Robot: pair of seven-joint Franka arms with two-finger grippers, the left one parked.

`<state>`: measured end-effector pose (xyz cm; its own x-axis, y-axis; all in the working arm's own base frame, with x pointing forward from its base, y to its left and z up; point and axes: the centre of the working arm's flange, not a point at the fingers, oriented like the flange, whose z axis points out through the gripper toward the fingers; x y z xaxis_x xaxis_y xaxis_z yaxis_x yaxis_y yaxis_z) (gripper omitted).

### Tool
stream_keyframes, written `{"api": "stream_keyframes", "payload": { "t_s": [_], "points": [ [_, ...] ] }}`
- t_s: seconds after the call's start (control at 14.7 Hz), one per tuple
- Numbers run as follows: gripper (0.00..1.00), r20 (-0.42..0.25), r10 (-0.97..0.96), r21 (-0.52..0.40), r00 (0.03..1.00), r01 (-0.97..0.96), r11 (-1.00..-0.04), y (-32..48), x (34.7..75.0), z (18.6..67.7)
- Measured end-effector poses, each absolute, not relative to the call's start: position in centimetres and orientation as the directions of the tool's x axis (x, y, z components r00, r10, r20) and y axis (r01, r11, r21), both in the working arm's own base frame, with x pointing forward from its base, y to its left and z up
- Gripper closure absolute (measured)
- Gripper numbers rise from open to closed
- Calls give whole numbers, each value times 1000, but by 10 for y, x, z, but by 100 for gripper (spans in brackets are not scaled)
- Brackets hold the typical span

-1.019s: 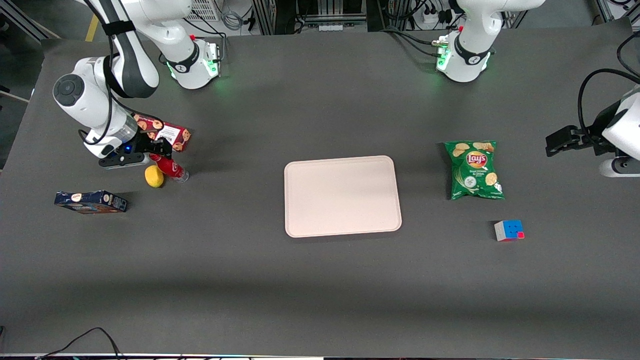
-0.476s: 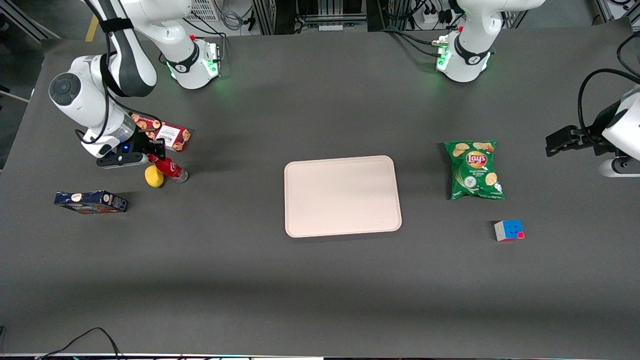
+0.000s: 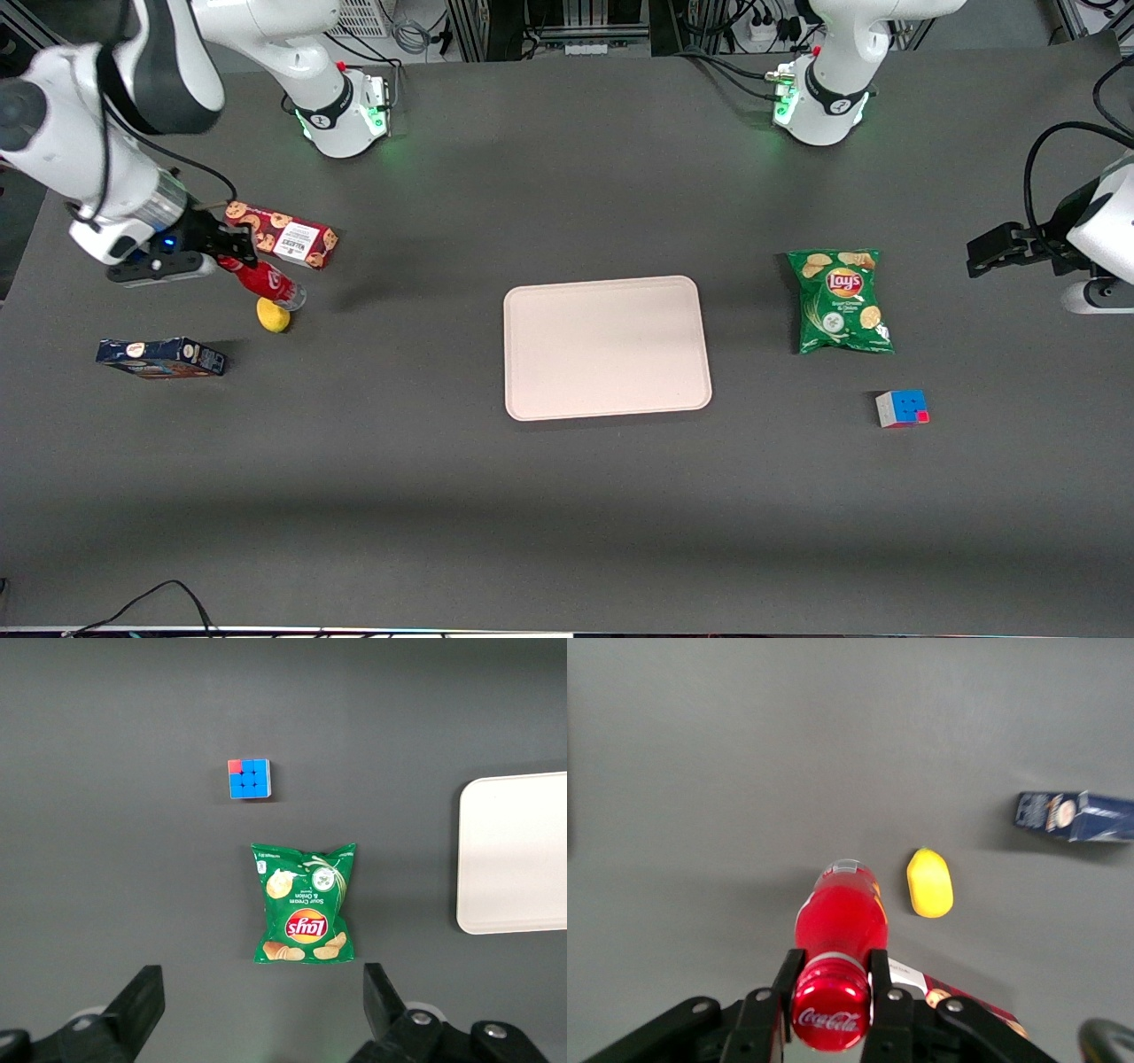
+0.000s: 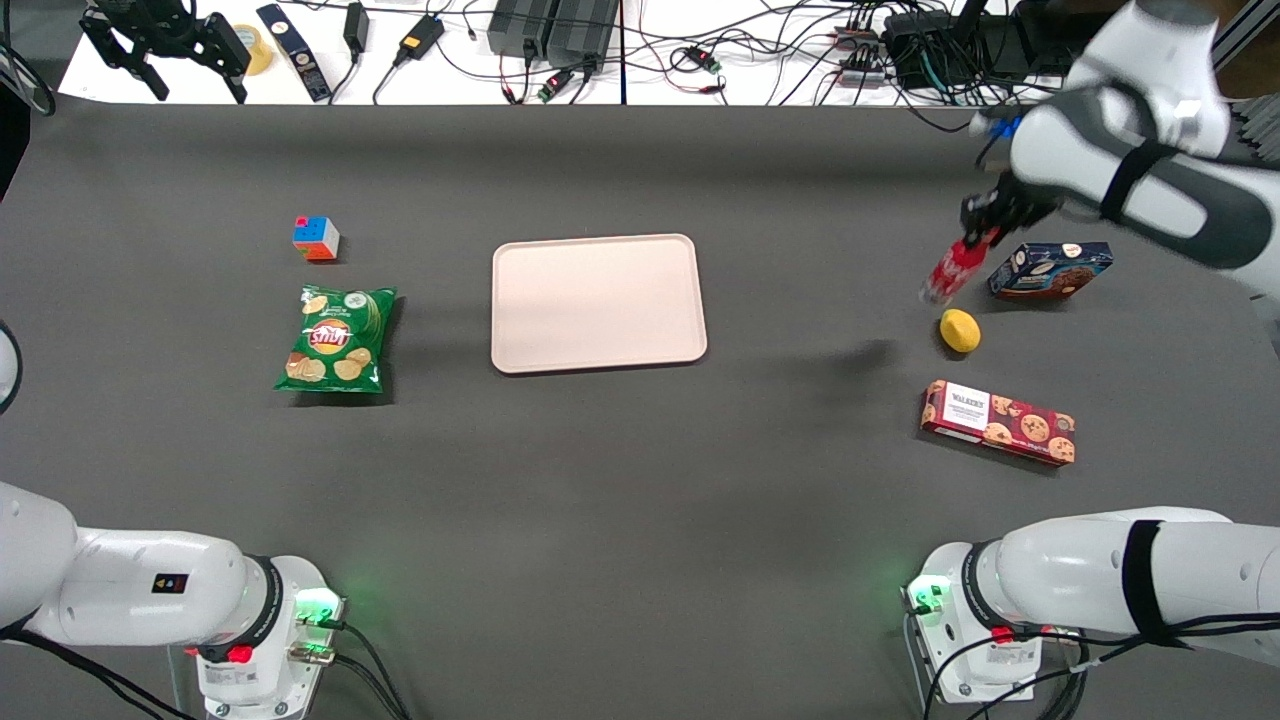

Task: Place coke bottle on tray
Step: 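Carry the held bottle with the right gripper over the white tray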

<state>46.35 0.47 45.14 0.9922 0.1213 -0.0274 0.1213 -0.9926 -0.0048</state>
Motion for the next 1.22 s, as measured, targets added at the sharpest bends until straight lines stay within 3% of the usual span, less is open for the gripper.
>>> {"api": "stream_keyframes", "payload": {
  "t_s": [0.34, 0.61, 1.09, 1.22],
  "points": [
    [66, 35, 127, 31, 991, 126, -992, 88, 488, 569],
    [66, 30, 51, -24, 998, 52, -998, 172, 515, 606],
    [66, -82, -52, -87, 995, -59, -994, 323, 551, 543],
    [66, -78, -79, -79, 994, -86, -993, 358, 552, 517]
  ]
}}
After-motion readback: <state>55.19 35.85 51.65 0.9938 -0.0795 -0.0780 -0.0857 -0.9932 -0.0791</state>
